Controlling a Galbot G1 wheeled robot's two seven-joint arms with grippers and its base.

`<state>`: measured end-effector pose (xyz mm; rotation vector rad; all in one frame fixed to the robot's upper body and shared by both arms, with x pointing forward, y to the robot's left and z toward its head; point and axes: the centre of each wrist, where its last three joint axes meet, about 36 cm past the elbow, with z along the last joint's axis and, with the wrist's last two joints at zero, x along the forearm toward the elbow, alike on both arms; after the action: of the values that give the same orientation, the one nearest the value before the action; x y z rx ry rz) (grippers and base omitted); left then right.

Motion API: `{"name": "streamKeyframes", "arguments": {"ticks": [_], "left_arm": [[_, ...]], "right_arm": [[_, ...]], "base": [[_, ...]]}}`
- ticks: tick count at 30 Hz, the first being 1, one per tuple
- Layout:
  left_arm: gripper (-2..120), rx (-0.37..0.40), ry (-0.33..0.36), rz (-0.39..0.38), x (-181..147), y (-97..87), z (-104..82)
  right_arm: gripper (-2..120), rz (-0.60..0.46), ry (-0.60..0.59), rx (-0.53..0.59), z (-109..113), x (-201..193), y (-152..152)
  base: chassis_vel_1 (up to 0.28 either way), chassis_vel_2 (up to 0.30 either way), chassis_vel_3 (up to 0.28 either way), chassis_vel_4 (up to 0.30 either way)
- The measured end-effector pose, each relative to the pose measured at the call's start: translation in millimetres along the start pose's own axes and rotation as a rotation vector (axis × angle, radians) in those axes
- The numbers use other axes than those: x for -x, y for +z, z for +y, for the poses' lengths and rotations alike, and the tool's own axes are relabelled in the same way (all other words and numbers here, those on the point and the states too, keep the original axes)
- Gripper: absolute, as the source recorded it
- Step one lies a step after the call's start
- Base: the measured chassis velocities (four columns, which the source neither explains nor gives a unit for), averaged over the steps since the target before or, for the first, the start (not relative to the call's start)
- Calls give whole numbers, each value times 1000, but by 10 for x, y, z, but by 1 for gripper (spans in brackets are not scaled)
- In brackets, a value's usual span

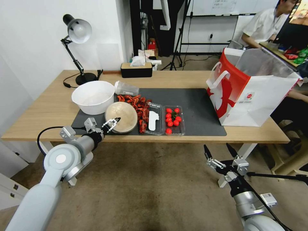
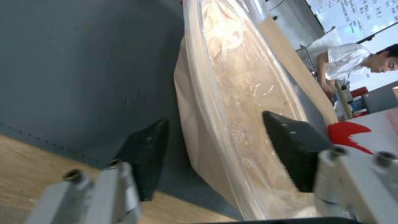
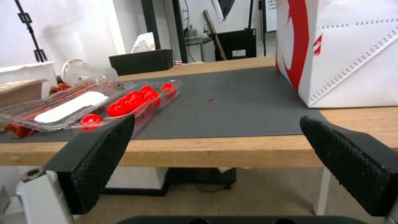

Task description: Pick up the trash from the table and place it into the takeout bag.

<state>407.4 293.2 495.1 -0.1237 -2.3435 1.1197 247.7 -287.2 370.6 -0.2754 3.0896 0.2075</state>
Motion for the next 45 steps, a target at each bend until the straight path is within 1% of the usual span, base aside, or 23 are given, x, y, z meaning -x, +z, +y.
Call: {"name": "streamKeyframes", "arguments": {"ticks": [2, 3, 5, 7, 8, 9, 12, 13, 15, 17, 22, 25, 26, 28, 29, 32, 33, 36, 37, 41, 42, 44, 45], "left_arm": [[49, -1, -2, -4, -3, 1, -1], [49, -1, -2, -4, -3, 1, -1], [39, -2, -5, -9, -8, 0, 4], [37, -2, -6, -10, -8, -1, 5], [27, -2, -6, -15, -16, -8, 4], [27, -2, -6, -15, -16, -8, 4], [13, 7, 6, -21, -51, -12, -29], [13, 7, 6, -21, -51, -12, -29], [3, 16, 23, -25, -84, -18, -62], [0, 20, 34, -28, -106, -21, -80], [0, 43, 81, -35, -193, -24, -192], [0, 90, 165, -39, -187, -69, -434], [0, 90, 165, -39, -187, -69, -434], [0, 137, 232, -39, -135, -121, -635], [0, 137, 232, -39, -135, -121, -635], [0, 235, 329, -59, 51, -266, -962], [0, 235, 329, -59, 51, -266, -962], [0, 321, 381, -91, 342, -398, -1202], [0, 321, 381, -91, 342, -398, -1202], [0, 480, 458, -115, 785, -459, -1792], [0, 480, 458, -115, 785, -459, -1792], [0, 559, 471, -131, 1048, -449, -2115], [0, 559, 471, -131, 1048, -449, -2115]], "right_arm": [[100, 1, -4, 1, 23, 1, 11], [100, 1, -4, 1, 23, 1, 11], [100, 1, -7, 2, 43, 0, 18], [100, 1, -8, 2, 46, -1, 18], [100, -1, -11, 4, 68, -4, 9], [100, -1, -11, 4, 68, -4, 9], [100, -2, -11, 4, 84, -13, 1], [100, -2, -11, 4, 84, -13, 1], [100, -7, -12, 4, 101, -13, -15], [100, -10, -12, 5, 112, -12, -27], [100, -17, -12, 8, 141, -17, -50], [100, -29, -12, 10, 170, -13, -95], [100, -29, -12, 10, 170, -13, -95], [100, -33, -10, 9, 179, -20, -112], [100, -33, -10, 9, 179, -20, -112], [100, -33, -1, 7, 206, -49, -114], [100, -33, -1, 7, 206, -49, -114], [100, -28, 7, 6, 249, -100, -109], [100, -28, 7, 6, 249, -100, -109], [100, -28, 18, -7, 291, -157, -123], [100, -28, 18, -7, 291, -157, -123], [100, -27, 24, -14, 301, -188, -136], [100, -27, 24, -14, 301, -188, -136]], "base": [[0, 0, 0, 0], [0, 0, 0, 0], [0, 0, 0, 0], [0, 0, 0, 0], [0, 0, 0, 0], [0, 0, 0, 0], [0, 0, 0, 0], [0, 0, 0, 0], [0, 0, 0, 0], [0, 0, 0, 0], [0, 0, 0, 0], [0, 0, 0, 0], [0, 0, 0, 0], [0, 0, 0, 0], [0, 0, 0, 0], [0, 0, 0, 0], [0, 0, 0, 0], [0, 0, 0, 0], [0, 0, 0, 0], [0, 0, 0, 0], [0, 0, 0, 0], [0, 0, 0, 0], [0, 0, 0, 0]]}}
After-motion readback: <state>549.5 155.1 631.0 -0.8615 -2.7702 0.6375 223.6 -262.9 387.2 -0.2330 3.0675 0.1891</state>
